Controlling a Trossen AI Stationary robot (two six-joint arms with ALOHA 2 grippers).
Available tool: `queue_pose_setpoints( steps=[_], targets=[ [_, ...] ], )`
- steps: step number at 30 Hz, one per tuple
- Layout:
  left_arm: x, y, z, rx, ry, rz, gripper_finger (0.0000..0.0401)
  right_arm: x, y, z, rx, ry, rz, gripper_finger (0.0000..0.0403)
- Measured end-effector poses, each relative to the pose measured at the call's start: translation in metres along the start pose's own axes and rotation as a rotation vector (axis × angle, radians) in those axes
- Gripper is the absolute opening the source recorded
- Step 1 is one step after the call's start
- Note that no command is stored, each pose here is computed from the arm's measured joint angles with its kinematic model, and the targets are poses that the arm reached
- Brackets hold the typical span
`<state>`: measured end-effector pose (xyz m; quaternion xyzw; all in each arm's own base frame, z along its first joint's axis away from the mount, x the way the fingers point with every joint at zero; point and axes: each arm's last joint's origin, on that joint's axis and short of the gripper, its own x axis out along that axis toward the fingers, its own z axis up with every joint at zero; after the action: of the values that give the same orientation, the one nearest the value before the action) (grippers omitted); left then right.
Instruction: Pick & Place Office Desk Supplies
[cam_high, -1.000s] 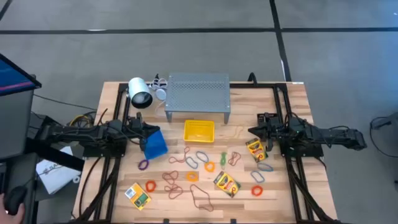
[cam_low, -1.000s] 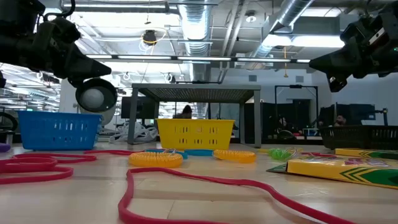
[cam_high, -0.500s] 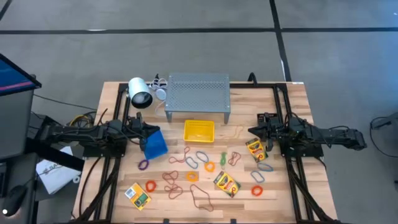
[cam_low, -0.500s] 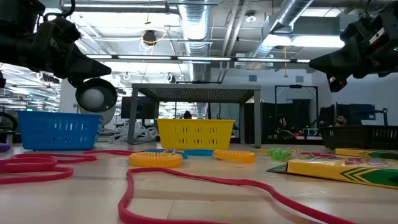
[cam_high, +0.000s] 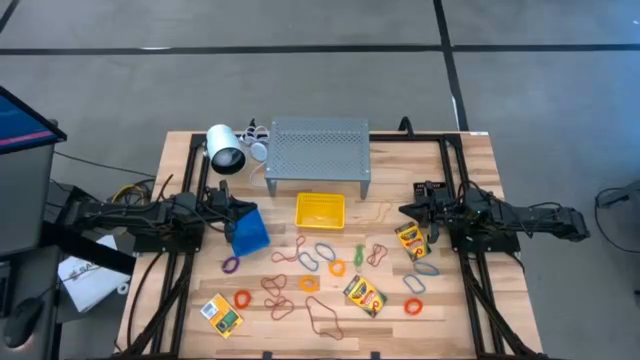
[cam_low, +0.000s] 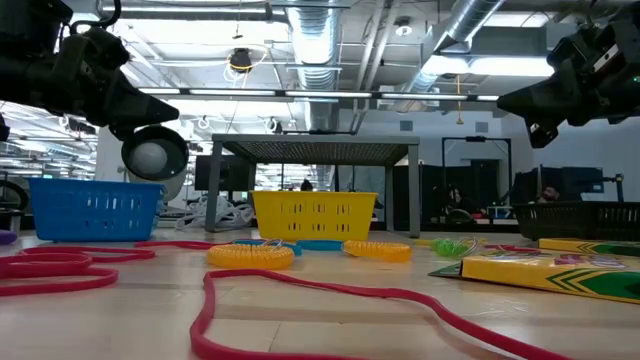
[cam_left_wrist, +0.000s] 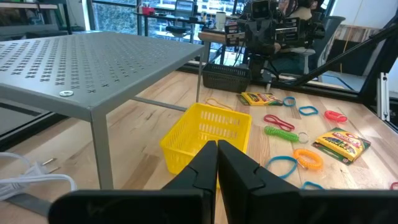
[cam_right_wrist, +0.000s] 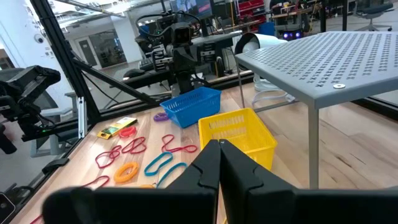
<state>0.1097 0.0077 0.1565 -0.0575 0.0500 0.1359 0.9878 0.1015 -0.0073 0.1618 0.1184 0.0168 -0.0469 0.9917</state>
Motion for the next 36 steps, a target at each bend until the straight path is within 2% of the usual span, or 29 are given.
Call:
queue_pose_setpoints(
  steps=[28, 36],
  targets=[
    [0.0, 0.0, 0.0, -0.003, -0.004, 0.0, 0.0008, 0.0, 0.0, 0.0, 0.0, 0.0, 0.0, 0.0],
    [-0.001, -0.001, 0.013, -0.042, -0.129, -0.017, 0.0008, 0.0, 0.001, 0.004, 0.001, -0.04, 0.006, 0.0]
  ],
)
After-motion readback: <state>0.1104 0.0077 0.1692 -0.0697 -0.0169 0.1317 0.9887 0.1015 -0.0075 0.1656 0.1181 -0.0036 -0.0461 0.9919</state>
